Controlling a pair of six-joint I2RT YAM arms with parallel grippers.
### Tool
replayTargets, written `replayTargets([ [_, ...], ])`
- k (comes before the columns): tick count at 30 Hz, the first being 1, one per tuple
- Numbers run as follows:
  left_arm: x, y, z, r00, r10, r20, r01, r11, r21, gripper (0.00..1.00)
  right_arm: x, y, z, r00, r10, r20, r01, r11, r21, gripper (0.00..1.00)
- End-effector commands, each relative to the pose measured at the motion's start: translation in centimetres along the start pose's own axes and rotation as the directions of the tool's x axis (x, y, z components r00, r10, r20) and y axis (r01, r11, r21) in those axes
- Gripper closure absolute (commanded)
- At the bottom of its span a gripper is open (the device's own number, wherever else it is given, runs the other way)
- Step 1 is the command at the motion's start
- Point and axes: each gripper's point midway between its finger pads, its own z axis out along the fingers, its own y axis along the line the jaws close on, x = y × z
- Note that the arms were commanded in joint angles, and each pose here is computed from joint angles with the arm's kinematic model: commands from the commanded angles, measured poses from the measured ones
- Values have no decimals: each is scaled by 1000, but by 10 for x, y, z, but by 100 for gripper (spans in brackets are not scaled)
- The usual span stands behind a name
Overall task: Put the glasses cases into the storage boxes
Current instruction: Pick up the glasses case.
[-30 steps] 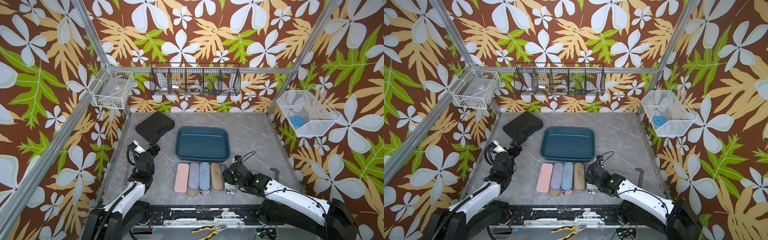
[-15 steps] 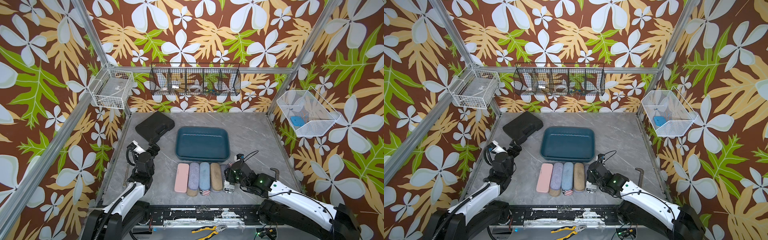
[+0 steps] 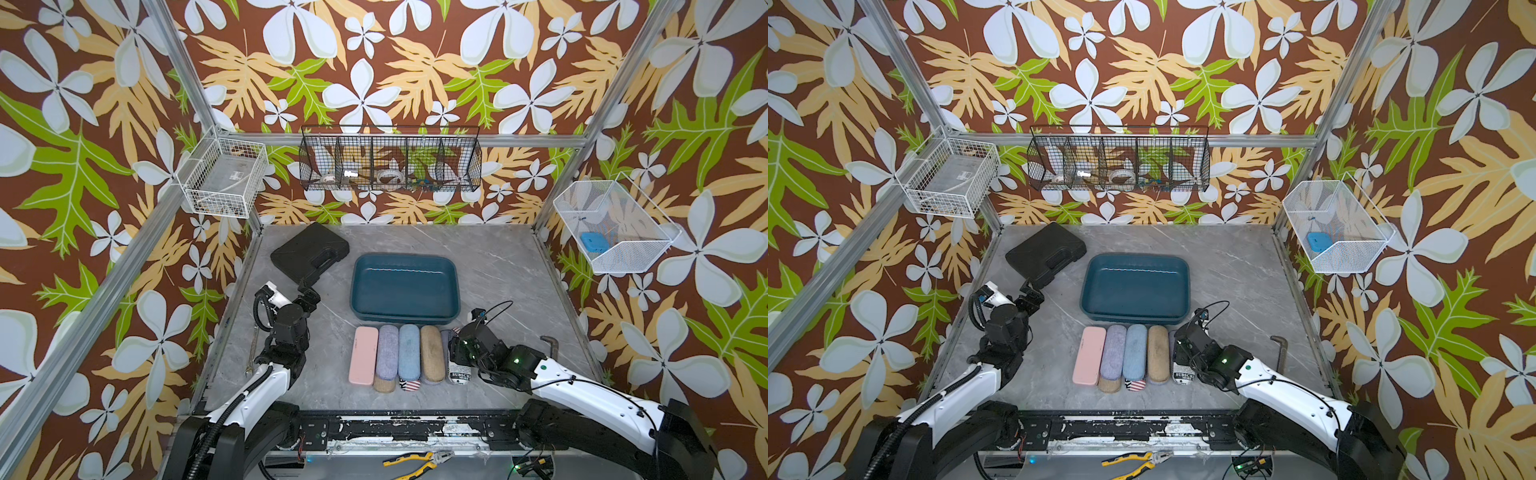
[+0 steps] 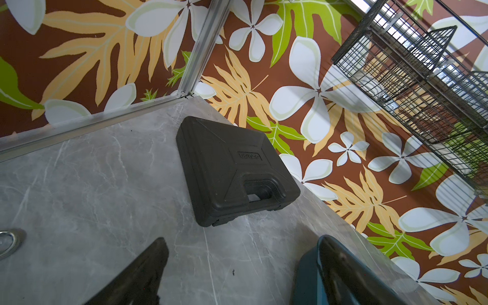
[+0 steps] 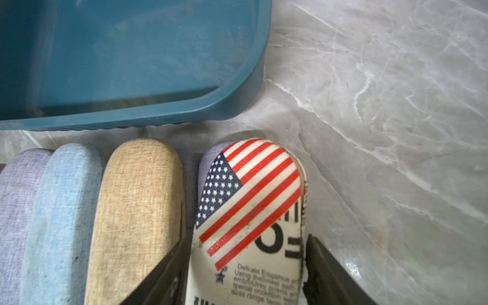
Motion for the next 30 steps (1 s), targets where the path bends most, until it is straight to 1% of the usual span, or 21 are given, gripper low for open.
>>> replayTargets([
  [1, -4, -1, 0, 1000, -12, 19, 12, 1000, 3, 9, 0, 2, 2, 1000, 13, -2, -13, 1000, -5, 29],
  [11, 0, 3, 0, 1000, -10, 14, 10, 1000, -5, 9, 8, 1, 3, 999, 20, -41, -21, 1000, -8, 27],
  [19, 3, 5, 1, 1000, -9, 10, 9, 1000, -9, 9, 19, 1, 7, 996, -12, -89, 14, 1000, 18, 24],
  [20, 3, 5, 1, 1000, -10, 9, 10, 1000, -9, 9, 20, 0, 8, 996, -18, -93, 21, 1000, 24, 25],
  [22, 4, 6, 1, 1000, -9, 8, 9, 1000, -11, 9, 21, -1, 8, 995, -22, -97, 25, 999, 34, 33],
  [24, 4, 5, 1, 1000, -10, 8, 10, 1000, -10, 9, 20, 1, 7, 996, -25, -91, 29, 999, 35, 38],
  [28, 5, 6, 1, 1000, -8, 7, 8, 1000, -13, 9, 15, 0, 3, 997, -27, -77, 31, 999, 45, 39],
  [30, 5, 6, 1, 1000, -7, 7, 7, 1000, -14, 9, 14, 0, 1, 997, -27, -72, 30, 998, 46, 45],
])
